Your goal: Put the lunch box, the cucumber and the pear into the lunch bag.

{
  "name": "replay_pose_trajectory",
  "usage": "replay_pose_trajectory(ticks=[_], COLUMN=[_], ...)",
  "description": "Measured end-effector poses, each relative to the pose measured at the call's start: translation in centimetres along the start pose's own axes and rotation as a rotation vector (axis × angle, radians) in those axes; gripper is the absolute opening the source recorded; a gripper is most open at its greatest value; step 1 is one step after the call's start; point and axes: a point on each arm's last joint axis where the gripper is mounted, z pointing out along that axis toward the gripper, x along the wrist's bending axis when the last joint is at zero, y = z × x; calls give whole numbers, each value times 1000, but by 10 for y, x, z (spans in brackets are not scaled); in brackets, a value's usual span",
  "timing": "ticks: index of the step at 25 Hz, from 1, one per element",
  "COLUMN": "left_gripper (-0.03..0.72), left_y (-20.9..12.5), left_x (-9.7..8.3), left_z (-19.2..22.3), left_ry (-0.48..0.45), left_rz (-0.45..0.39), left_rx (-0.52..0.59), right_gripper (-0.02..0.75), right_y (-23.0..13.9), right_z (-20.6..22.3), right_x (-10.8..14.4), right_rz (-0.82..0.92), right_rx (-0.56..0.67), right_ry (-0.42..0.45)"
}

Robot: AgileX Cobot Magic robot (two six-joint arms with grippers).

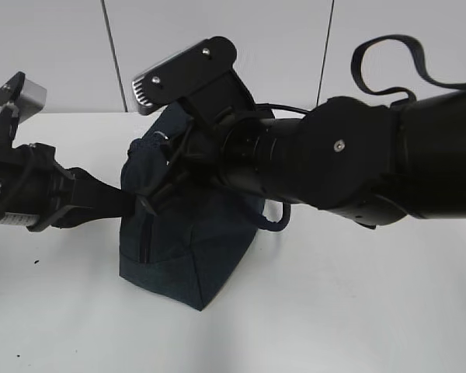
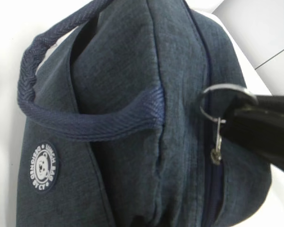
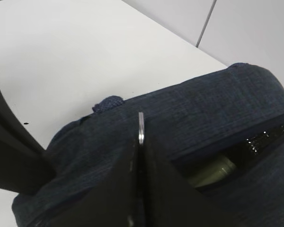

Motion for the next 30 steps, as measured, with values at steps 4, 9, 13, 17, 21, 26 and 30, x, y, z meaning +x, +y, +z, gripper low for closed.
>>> replay_pose_trajectory(ticks=[4, 9, 13, 17, 21, 26, 30], left_gripper=[-17, -17, -18, -18, -18, -18, -18], left_y=[0, 0, -1, -1, -1, -2, -1], left_x=[0, -1, -1, -1, -1, -1, -1], left_z=[0, 0, 0, 0, 0, 0, 0], left_ry=[0, -6, -13, -15, -15, -12, -7], left_rz=[2, 3, 8, 12, 14, 16, 17], left_rx=[2, 4, 9, 13, 15, 17, 16], right_gripper=[6, 6, 6, 6, 6, 6, 6], right_y=[0, 10, 15, 14, 17, 17, 19], right_z=[1, 2, 8, 24, 40, 57, 64], right_x=[-9, -28, -47, -65, -90, -127, -147], right_rz=[8, 22, 38, 60, 102, 181, 210], right_rx=[-2, -31, -39, -16, 12, 33, 41], right_ry=[-24, -71, -112, -125, -111, -116, -99])
